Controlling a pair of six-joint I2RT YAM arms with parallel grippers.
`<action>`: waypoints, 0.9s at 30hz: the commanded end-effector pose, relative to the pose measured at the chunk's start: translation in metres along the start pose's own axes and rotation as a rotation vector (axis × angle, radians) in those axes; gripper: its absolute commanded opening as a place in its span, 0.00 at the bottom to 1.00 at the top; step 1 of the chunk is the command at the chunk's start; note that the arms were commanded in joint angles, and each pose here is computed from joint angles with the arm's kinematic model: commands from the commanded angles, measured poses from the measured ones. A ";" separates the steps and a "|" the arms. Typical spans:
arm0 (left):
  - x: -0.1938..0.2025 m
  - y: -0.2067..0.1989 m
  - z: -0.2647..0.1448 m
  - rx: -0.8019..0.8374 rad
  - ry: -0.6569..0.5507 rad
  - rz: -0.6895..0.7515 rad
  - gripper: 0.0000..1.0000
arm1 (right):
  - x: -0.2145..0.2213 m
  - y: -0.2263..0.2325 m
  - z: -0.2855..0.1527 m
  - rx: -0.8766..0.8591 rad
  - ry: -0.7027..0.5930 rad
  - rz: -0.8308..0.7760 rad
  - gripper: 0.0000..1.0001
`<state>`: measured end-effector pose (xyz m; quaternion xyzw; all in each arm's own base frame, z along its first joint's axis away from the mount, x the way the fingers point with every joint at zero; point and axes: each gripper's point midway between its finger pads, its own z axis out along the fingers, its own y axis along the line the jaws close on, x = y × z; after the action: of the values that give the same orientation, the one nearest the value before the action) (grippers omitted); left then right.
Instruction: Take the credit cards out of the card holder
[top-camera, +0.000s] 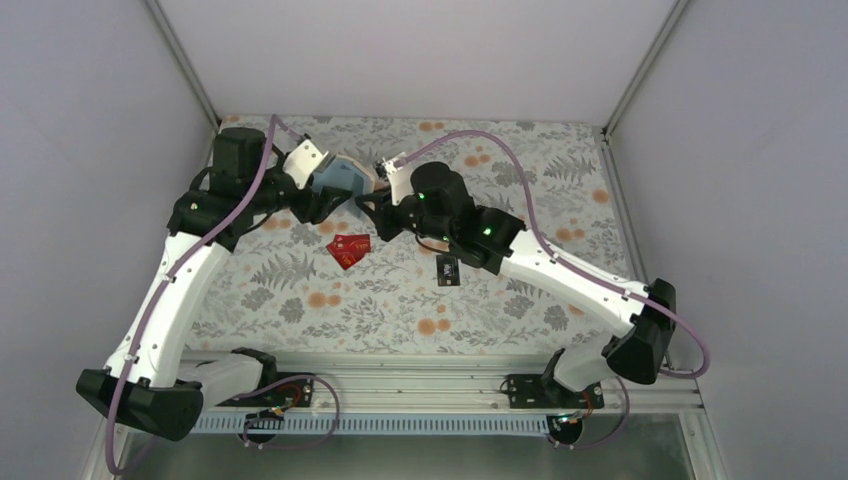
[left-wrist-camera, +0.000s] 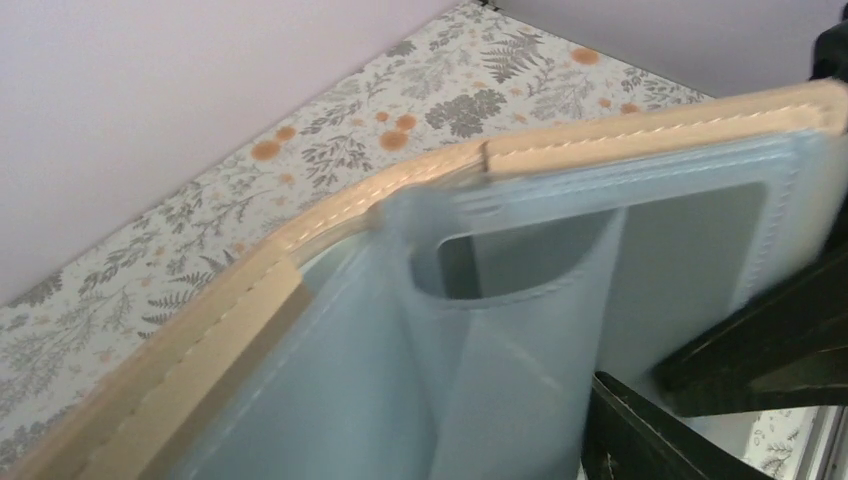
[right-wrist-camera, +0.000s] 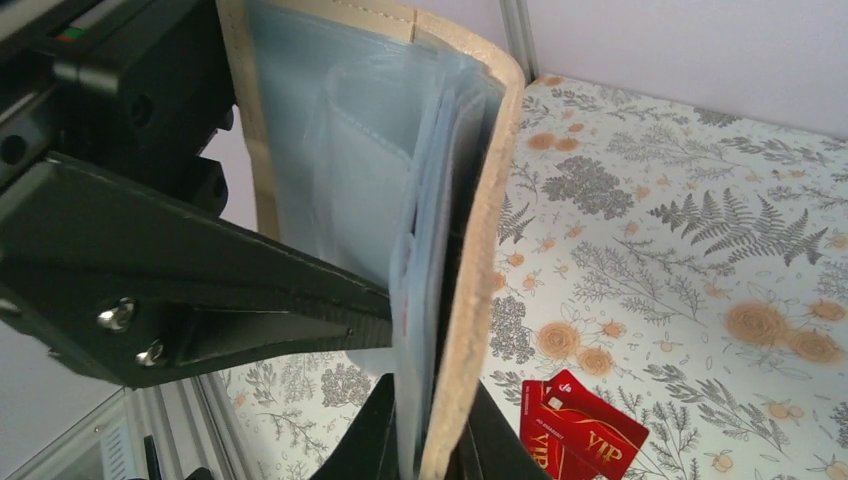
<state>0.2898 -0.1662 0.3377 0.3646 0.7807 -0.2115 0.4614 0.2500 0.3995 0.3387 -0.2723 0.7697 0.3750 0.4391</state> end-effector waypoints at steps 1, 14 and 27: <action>0.001 0.021 0.002 -0.110 0.015 0.003 0.71 | -0.030 0.054 -0.034 -0.209 -0.095 -0.067 0.04; -0.018 -0.023 -0.015 0.115 -0.065 0.037 0.03 | -0.021 0.044 -0.056 -0.245 -0.083 -0.138 0.04; -0.027 -0.055 -0.033 0.272 -0.107 0.082 0.02 | -0.011 0.014 -0.094 -0.221 -0.137 -0.291 0.59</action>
<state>0.2485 -0.1855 0.3648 0.4254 0.7274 -0.2949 0.4506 0.1995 0.3365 0.3781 -0.3814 0.6677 0.4144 0.4869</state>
